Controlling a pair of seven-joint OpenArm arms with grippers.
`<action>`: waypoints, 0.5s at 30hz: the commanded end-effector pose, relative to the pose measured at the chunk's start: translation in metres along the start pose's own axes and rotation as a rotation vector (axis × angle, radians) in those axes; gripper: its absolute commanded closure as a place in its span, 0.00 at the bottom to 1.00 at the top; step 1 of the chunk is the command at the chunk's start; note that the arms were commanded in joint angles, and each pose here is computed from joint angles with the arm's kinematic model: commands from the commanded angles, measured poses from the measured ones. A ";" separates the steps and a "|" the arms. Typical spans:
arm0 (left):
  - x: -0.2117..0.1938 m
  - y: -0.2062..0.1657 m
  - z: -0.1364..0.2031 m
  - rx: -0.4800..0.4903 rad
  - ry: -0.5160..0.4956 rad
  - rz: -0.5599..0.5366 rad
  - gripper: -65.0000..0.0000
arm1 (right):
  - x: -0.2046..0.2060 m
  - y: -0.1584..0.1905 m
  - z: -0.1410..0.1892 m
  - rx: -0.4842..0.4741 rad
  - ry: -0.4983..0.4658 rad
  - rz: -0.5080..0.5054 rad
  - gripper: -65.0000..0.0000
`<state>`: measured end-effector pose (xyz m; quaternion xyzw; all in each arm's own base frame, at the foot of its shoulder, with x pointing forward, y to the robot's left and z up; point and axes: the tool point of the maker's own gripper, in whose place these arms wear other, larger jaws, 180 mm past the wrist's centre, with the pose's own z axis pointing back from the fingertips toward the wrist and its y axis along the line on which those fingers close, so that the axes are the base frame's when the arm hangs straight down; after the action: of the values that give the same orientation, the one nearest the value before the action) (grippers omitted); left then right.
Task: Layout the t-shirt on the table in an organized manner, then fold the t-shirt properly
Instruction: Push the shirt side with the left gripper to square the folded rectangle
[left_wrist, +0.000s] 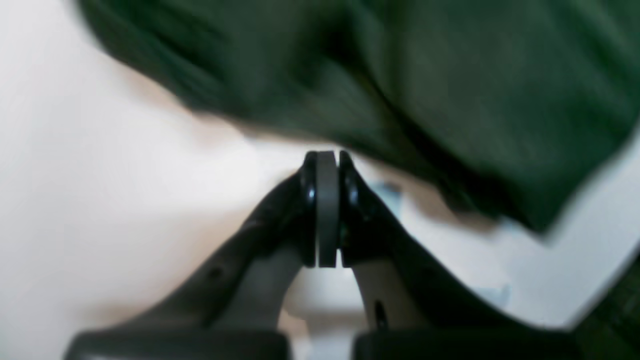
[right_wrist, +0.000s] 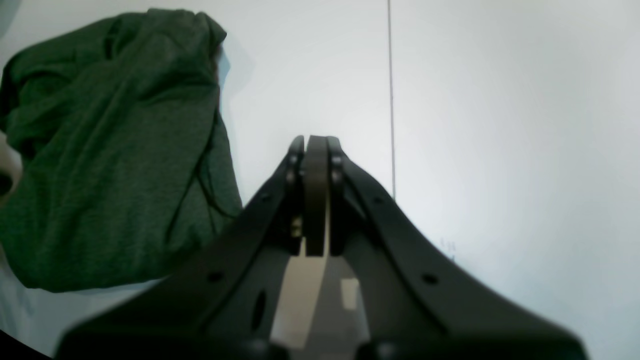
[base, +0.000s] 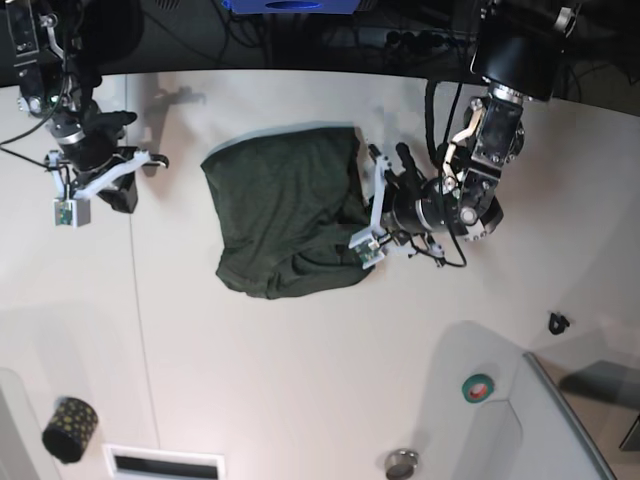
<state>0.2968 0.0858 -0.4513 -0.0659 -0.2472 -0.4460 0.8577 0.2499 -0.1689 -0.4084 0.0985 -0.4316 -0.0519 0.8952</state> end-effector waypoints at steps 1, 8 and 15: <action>0.007 0.019 0.002 0.037 -0.008 0.011 1.00 | 0.014 -0.002 0.001 0.000 -0.044 0.008 0.99; 0.012 0.046 -0.013 0.035 0.028 0.057 1.00 | 0.011 -0.004 0.003 -0.004 -0.039 0.006 0.99; 0.035 0.017 -0.036 -0.047 0.032 -0.038 1.00 | 0.012 -0.004 0.003 -0.005 -0.041 0.006 0.99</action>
<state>0.3275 0.0677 -0.4761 -0.0682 -0.2001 -0.4692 0.8574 0.2484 -0.1722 -0.4090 0.0947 -0.4310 -0.0556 0.8956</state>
